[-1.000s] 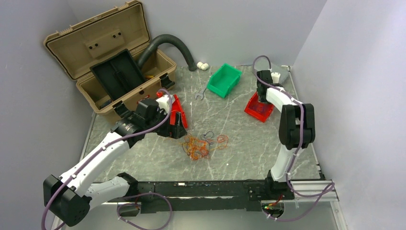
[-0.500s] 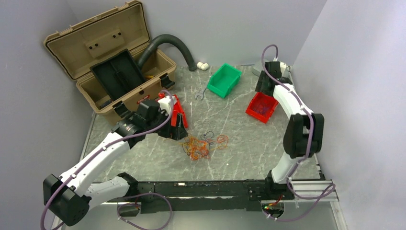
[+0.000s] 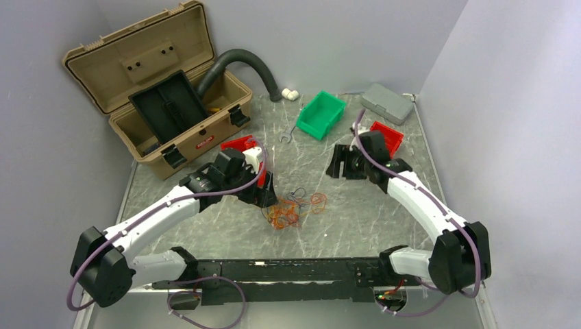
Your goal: Untangle the cables
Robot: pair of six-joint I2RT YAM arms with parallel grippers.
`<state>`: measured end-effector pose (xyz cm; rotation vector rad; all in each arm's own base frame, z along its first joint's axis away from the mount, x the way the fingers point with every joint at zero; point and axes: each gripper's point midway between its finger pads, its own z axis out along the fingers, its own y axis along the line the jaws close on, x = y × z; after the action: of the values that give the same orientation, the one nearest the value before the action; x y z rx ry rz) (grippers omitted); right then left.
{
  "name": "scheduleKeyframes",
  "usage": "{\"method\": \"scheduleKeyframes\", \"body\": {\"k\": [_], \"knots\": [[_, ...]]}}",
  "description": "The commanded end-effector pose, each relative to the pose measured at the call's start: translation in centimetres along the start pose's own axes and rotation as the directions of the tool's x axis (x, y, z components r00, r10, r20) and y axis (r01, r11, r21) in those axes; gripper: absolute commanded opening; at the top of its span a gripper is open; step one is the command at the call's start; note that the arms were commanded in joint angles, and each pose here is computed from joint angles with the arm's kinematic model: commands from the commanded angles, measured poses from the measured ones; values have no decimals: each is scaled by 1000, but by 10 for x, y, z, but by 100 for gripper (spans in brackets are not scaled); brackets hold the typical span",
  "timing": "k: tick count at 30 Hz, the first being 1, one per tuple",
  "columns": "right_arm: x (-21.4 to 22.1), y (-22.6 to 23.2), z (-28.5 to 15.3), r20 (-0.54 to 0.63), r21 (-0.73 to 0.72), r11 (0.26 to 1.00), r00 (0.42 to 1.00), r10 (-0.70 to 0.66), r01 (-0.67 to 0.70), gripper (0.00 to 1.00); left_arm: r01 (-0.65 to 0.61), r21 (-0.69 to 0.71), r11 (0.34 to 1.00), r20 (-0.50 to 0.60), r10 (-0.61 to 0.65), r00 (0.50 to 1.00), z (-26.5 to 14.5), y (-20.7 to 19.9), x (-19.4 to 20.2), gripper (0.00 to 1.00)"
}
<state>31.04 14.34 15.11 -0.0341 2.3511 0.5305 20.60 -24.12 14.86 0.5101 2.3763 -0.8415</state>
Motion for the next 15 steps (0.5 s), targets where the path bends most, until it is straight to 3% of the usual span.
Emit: {"method": "scheduleKeyframes", "body": {"k": [1,7,15], "knots": [[40,23,5,-74,-113,993,997,25,-33,71,-5,9,1000,36,5,999,11,-1,-7,89],[78,12,25,-150,-28,999,989,15,-19,68,34,-7,999,60,-34,998,23,6,-2,84],[92,-1,49,-198,148,988,980,-4,34,67,55,-38,998,88,-51,995,23,11,-3,81]]}}
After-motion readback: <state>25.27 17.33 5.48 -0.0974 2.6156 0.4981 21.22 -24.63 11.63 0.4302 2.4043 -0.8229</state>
